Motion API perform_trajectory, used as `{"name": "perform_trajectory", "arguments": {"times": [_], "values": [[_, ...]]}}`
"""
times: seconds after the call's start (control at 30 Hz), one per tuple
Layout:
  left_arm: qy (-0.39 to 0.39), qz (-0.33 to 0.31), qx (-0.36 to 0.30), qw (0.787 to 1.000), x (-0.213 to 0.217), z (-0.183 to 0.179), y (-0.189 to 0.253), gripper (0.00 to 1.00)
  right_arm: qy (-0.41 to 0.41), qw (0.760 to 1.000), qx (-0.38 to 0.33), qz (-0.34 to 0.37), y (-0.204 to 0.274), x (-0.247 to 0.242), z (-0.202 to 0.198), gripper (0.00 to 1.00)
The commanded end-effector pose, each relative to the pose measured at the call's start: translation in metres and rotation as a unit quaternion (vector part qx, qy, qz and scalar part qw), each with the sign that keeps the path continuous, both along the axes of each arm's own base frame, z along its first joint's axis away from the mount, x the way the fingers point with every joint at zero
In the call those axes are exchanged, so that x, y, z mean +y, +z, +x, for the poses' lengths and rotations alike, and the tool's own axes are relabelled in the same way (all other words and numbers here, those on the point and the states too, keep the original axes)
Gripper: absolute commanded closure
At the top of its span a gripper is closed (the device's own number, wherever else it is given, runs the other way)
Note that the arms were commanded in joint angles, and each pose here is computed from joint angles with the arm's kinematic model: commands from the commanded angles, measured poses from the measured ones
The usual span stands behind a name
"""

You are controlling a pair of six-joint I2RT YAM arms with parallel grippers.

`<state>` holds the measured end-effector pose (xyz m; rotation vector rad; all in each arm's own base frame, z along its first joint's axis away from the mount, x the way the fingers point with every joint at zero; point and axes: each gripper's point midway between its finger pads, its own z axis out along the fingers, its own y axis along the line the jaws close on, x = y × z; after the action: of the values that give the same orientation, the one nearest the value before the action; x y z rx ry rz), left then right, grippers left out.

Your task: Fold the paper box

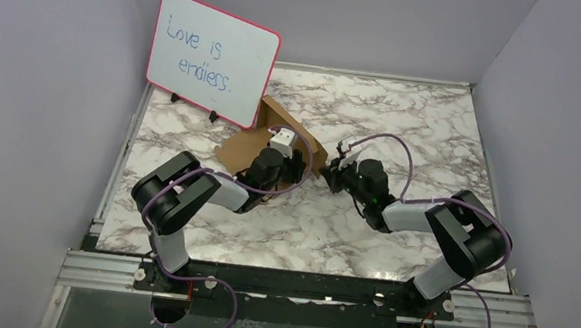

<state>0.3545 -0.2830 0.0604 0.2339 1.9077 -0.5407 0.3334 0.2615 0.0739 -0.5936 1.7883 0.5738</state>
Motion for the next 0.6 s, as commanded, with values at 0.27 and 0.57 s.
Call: {"name": "perform_trajectory", "arguments": {"times": [0.27, 0.57], "values": [[-0.075, 0.031, -0.041, 0.996, -0.008, -0.033, 0.020, 0.25, 0.035, 0.999, 0.007, -0.009, 0.015, 0.000, -0.021, 0.99], [-0.115, 0.092, -0.062, 0.987, -0.031, -0.045, 0.003, 0.19, 0.037, 0.999, 0.016, -0.012, 0.012, -0.006, -0.033, 0.99]]}}
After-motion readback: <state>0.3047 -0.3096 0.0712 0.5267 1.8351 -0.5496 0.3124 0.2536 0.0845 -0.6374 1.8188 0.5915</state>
